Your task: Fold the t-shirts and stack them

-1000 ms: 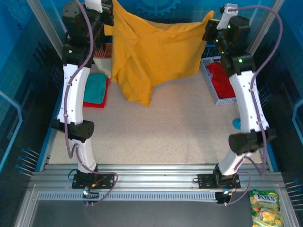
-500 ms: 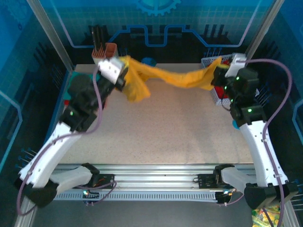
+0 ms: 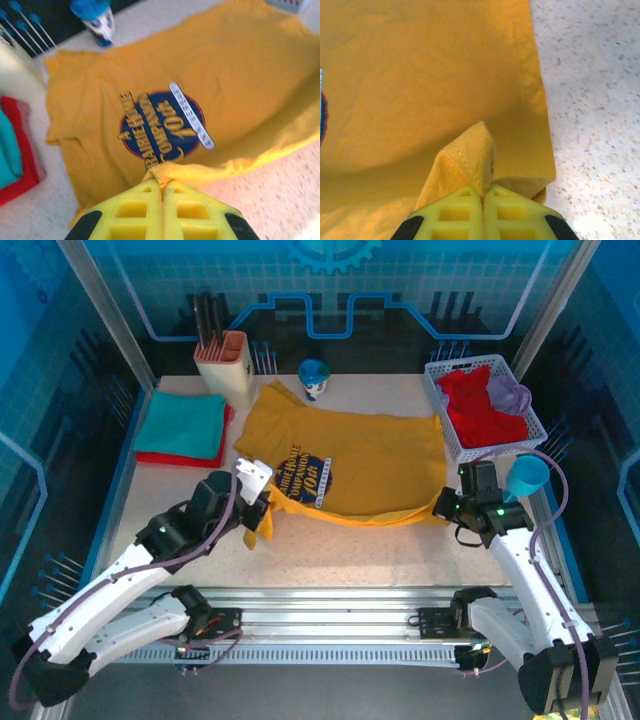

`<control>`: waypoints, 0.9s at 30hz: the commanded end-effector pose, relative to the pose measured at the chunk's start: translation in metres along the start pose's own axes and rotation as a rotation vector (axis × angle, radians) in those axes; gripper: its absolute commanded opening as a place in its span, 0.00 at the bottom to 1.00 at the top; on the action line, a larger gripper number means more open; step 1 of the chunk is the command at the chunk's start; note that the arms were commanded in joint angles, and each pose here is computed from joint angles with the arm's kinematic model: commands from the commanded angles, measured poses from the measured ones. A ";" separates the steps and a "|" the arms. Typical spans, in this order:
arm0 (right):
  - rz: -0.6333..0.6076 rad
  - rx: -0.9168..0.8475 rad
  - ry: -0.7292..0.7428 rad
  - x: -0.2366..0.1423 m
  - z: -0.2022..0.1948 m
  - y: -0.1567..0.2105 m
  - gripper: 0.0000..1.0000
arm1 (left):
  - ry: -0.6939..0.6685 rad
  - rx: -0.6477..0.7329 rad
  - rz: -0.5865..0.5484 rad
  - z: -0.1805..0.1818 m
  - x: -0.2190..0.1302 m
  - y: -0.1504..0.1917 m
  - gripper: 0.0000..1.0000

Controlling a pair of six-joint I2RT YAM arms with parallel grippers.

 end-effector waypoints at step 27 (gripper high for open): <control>0.051 0.052 0.017 0.004 -0.008 0.022 1.00 | -0.033 -0.791 0.485 0.012 0.003 0.076 0.78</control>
Point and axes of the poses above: each hand's point on the last joint's axis, 136 mm out from that joint toward the fingers, its own x axis out along the fingers, its own z axis along the line the jaws close on, y = z × x, the point moved 2 cm from there along -x, back along the fingers, and after that the axes turned 9 degrees about x, right-handed, at the moved point
